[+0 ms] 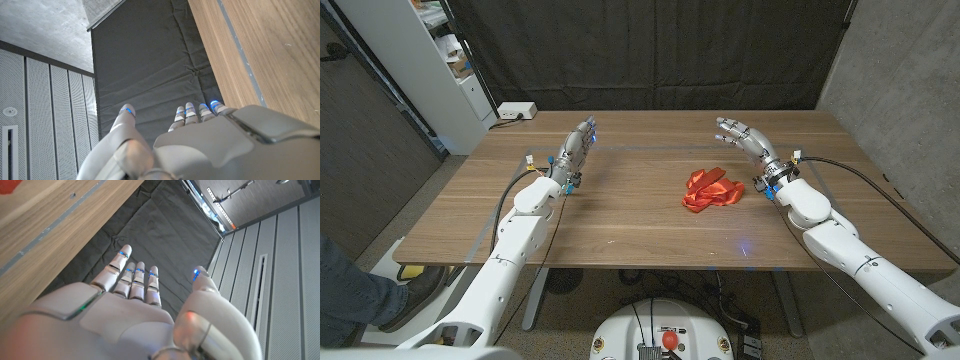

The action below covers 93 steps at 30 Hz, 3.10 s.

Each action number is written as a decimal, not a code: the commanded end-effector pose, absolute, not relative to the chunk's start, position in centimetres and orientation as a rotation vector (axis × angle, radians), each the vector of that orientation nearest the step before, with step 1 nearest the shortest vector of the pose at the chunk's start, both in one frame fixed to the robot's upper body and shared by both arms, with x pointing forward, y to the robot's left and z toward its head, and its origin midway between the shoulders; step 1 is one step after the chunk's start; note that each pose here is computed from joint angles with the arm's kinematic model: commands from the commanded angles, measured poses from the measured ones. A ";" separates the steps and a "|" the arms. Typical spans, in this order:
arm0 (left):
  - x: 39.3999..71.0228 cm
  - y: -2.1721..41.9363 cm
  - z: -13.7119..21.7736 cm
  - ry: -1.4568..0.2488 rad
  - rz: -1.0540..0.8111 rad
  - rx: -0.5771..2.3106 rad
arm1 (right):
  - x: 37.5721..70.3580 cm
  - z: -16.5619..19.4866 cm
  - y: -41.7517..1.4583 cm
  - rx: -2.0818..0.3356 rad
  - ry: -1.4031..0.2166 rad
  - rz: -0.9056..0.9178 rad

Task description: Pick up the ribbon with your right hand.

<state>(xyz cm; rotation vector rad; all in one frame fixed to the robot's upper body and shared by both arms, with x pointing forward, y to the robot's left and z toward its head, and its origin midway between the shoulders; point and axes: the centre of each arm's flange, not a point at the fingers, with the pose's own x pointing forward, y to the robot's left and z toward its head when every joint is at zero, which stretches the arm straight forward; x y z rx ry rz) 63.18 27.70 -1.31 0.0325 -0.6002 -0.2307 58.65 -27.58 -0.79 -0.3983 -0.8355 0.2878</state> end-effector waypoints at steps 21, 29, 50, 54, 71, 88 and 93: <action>63.3 27.6 -0.7 -0.604 -0.237 0.046 | 56.2 0.6 -26.8 -0.765 -0.873 0.203; 63.4 27.6 -0.8 -0.604 -0.237 0.043 | 56.0 0.3 -26.3 -0.818 -0.908 0.169; 63.4 27.8 -0.9 -0.605 -0.237 0.044 | 55.4 0.3 -25.8 -0.929 -0.962 0.111; 63.5 27.7 -0.8 -0.606 -0.239 0.045 | 55.2 0.3 -25.7 -0.958 -0.968 0.102; 63.6 27.7 -0.5 -0.607 -0.248 0.055 | 54.3 0.7 -25.0 -1.094 -0.989 0.073; 63.7 28.1 -0.3 -0.610 -0.254 0.051 | 53.9 0.8 -24.4 -1.171 -0.988 0.069; 63.6 28.0 -0.2 -0.615 -0.257 0.051 | 53.7 0.7 -24.3 -1.198 -0.989 0.062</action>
